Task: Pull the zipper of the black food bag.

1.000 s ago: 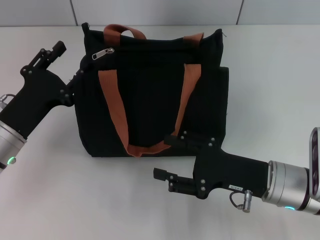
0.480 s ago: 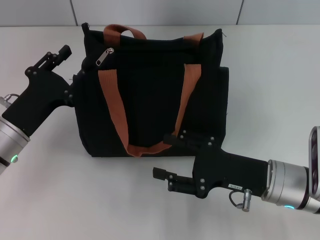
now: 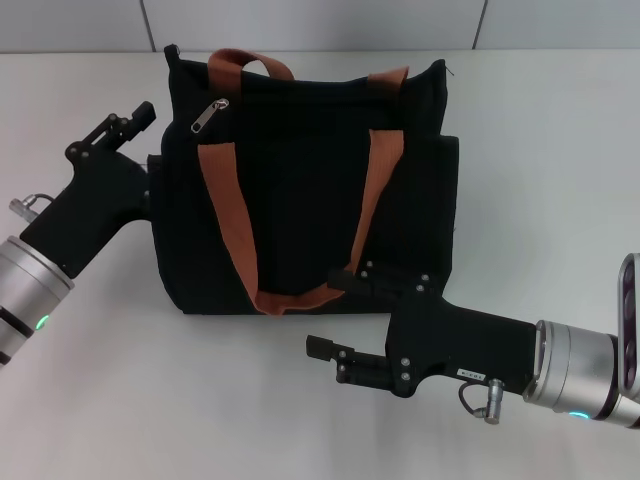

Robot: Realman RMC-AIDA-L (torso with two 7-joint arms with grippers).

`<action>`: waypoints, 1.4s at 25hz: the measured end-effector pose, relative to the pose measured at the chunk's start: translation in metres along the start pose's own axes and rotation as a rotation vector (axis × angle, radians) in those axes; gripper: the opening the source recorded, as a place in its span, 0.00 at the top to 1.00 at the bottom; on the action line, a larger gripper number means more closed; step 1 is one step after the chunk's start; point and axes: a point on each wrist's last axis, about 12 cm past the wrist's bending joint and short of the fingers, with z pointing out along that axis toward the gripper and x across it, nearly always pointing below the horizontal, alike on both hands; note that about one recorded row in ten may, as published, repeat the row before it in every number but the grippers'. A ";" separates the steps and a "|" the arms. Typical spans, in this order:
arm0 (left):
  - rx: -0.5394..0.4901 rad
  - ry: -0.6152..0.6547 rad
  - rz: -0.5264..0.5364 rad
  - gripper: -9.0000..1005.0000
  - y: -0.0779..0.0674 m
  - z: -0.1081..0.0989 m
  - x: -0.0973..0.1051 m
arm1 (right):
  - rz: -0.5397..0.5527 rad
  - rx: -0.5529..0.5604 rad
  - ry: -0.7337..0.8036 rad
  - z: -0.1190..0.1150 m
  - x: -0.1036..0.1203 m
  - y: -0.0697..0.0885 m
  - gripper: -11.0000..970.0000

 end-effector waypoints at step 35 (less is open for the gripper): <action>-0.058 -0.102 -0.043 0.52 -0.003 0.004 -0.010 | -0.011 0.010 0.008 0.004 -0.001 -0.004 0.25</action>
